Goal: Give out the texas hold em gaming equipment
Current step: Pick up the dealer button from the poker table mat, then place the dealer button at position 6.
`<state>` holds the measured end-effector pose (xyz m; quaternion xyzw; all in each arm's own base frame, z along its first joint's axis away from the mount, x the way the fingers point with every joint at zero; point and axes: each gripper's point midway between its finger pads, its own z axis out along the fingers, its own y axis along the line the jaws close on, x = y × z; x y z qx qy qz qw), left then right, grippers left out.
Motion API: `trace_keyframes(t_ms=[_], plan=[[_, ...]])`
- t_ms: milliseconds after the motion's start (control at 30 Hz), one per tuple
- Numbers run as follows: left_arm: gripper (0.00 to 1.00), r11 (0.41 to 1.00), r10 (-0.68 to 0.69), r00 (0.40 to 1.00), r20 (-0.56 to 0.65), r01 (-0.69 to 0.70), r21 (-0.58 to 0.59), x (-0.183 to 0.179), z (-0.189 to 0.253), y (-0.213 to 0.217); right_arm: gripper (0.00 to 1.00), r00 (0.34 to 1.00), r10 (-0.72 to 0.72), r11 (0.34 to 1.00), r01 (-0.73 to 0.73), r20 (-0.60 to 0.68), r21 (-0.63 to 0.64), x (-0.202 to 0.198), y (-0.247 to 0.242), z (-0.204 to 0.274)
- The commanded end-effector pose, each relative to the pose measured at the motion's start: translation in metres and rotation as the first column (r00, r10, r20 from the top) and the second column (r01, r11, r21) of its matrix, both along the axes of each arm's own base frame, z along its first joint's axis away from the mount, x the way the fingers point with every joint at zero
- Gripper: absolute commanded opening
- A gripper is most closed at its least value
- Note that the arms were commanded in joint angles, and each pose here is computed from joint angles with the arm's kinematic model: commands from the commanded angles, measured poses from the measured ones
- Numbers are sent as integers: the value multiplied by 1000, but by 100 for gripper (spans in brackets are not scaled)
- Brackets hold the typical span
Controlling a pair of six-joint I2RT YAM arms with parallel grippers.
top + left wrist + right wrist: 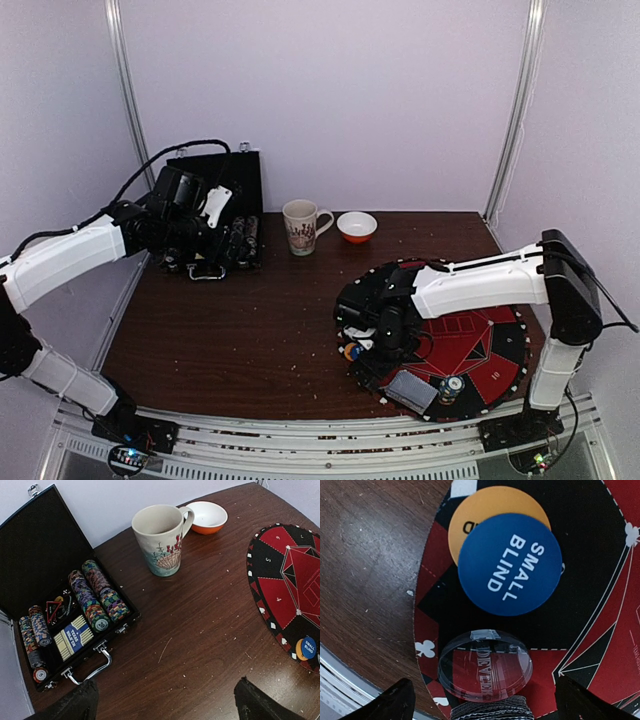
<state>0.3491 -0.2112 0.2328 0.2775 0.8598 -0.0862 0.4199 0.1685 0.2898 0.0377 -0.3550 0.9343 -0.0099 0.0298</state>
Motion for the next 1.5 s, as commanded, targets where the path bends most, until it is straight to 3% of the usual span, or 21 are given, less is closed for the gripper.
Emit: trace_keyframes(t_ms=[0, 367, 500, 667, 867, 1000, 1100, 1167, 1300, 1467], plan=[[98, 1000, -5, 996, 94, 7, -23, 6, 18, -2, 98, 999, -9, 1000, 8, -44, -11, -8, 0, -7], [98, 1000, -15, 993, 116, 17, -16, 3, 25, 1, 71, 996, 9, 998, -14, -89, -58, -12, -2, -30], [98, 1000, -15, 992, 128, 17, -20, 3, 30, 1, 48, 997, 4, 998, -9, -83, -61, -10, -1, -27], [98, 999, -21, 991, 131, 25, -26, 3, 35, -1, 27, 996, 28, 1000, -28, -83, 11, -6, 19, -1], [98, 999, -29, 986, 163, 36, -41, 2, 51, -2, 10, 996, 78, 989, -71, -46, 128, 5, 39, 61], [98, 998, -29, 984, 174, 38, -48, 2, 57, -2, 6, 998, 1, 977, -15, 66, 212, 45, 27, 111], [98, 998, -24, 984, 175, 35, -58, 2, 59, -2, 8, 970, -171, 962, 126, 174, 241, 104, -10, 135], [98, 997, -22, 985, 173, 34, -64, 2, 59, -2, 10, 918, -312, 934, 249, 245, 258, 148, -48, 144], [98, 997, -9, 986, 169, 22, -73, 1, 60, -1, 10, 805, -489, 867, 409, 335, 283, 213, -109, 147], [98, 997, 8, 986, 168, 4, -74, 0, 61, 3, 9, 743, -577, 817, 519, 340, 252, 264, -154, 118]])
